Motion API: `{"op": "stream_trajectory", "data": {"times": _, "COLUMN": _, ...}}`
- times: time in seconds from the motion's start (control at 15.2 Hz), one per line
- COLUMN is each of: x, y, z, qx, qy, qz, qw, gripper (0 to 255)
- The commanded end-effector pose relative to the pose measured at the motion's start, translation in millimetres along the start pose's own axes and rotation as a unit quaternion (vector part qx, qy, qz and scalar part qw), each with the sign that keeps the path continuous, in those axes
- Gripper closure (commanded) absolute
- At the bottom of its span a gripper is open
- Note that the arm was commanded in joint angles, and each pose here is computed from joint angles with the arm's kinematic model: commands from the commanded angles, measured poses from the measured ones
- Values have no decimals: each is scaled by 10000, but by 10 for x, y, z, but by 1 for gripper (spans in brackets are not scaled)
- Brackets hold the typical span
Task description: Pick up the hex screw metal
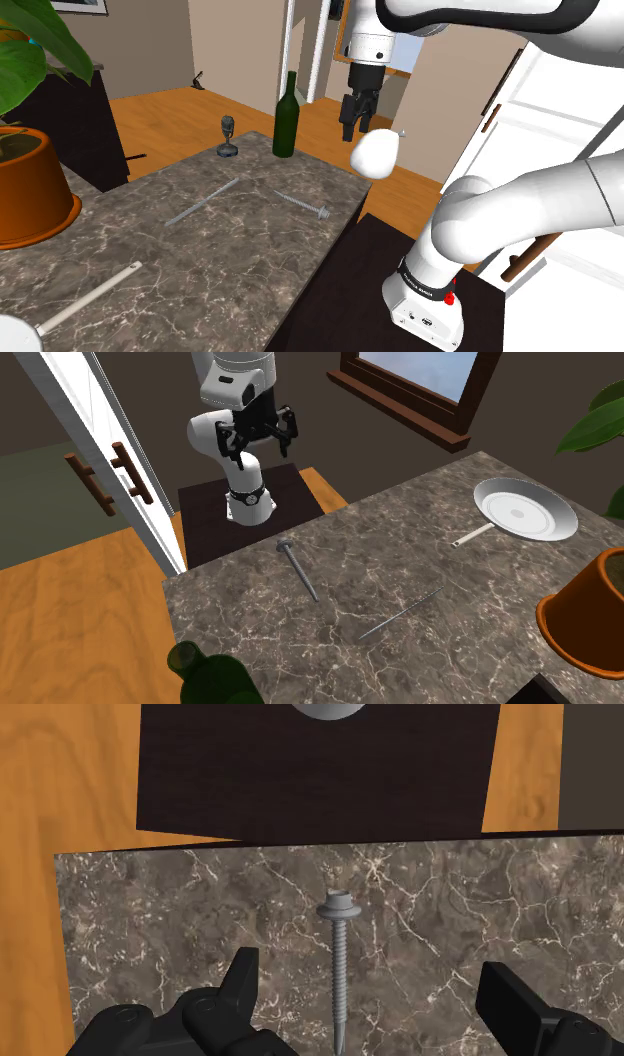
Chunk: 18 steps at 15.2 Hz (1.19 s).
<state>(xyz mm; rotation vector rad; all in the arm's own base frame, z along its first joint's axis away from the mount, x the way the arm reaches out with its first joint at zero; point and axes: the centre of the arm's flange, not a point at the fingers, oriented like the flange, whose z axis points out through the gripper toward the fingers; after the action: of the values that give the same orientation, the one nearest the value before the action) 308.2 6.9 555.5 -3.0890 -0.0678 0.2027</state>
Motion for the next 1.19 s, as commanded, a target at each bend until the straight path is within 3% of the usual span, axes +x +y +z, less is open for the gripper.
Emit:
{"op": "stream_trajectory", "data": {"times": 0.0, "x": 0, "y": 0, "z": 0, "qx": 0, "qy": 0, "qz": 0, "qw": 10000, "gripper": 0}}
{"op": "stream_trajectory", "data": {"times": 1.12, "x": 1049, "y": -442, "z": 1954, "qx": -952, "qy": 270, "qz": -357, "qw": 9944, "gripper": 0}}
